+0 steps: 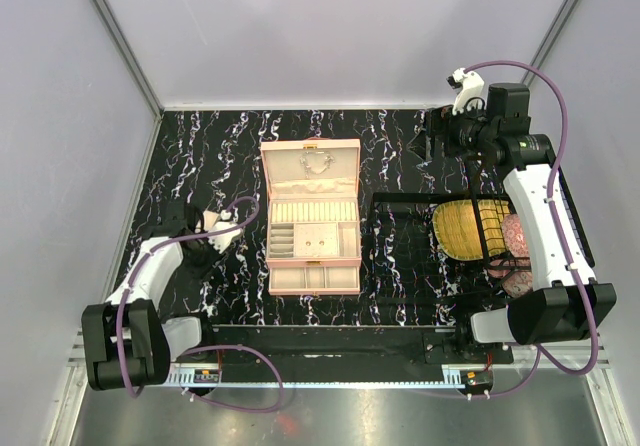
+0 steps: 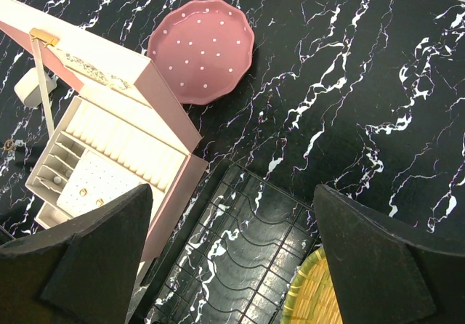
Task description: Organize the mixed jewelry
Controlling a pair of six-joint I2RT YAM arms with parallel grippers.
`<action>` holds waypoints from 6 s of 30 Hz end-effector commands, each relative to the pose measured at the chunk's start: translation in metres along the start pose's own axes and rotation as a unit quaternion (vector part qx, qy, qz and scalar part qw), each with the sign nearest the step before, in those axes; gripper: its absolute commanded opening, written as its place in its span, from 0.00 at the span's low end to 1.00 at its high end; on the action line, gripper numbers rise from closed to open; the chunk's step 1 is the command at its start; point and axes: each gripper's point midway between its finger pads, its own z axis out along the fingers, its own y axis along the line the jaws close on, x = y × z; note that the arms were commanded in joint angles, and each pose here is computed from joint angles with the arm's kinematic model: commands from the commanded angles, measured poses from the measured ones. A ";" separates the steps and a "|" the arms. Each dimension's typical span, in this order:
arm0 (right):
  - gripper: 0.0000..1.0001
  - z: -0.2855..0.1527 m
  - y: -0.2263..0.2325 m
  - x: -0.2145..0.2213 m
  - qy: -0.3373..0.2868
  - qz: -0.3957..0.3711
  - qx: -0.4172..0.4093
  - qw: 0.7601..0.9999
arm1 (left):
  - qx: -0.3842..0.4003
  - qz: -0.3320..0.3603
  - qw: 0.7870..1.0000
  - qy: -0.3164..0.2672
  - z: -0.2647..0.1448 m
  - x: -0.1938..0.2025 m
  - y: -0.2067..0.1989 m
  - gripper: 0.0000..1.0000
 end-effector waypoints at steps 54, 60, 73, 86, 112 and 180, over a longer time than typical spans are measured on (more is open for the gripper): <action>1.00 0.004 0.007 0.001 0.005 0.003 -0.019 1.000 | -0.024 0.042 0.999 0.011 0.027 0.010 0.014 0.34; 0.99 0.005 0.007 0.002 0.007 0.004 -0.020 1.000 | -0.018 0.045 0.999 0.016 0.034 0.014 0.012 0.32; 1.00 0.008 0.005 0.004 0.012 0.007 -0.020 1.000 | -0.007 0.053 0.998 0.023 0.032 0.020 0.005 0.23; 1.00 0.009 0.004 0.006 0.014 0.009 -0.020 1.000 | 0.001 0.068 0.997 0.035 0.027 0.027 0.000 0.36; 1.00 0.009 0.004 0.005 0.013 0.007 -0.017 1.000 | 0.026 0.066 0.996 0.056 0.030 0.030 -0.001 0.35; 0.79 -0.018 0.188 -0.014 -0.042 -0.170 -0.340 0.924 | 0.429 0.093 0.832 -0.339 -0.257 -0.231 -0.158 0.00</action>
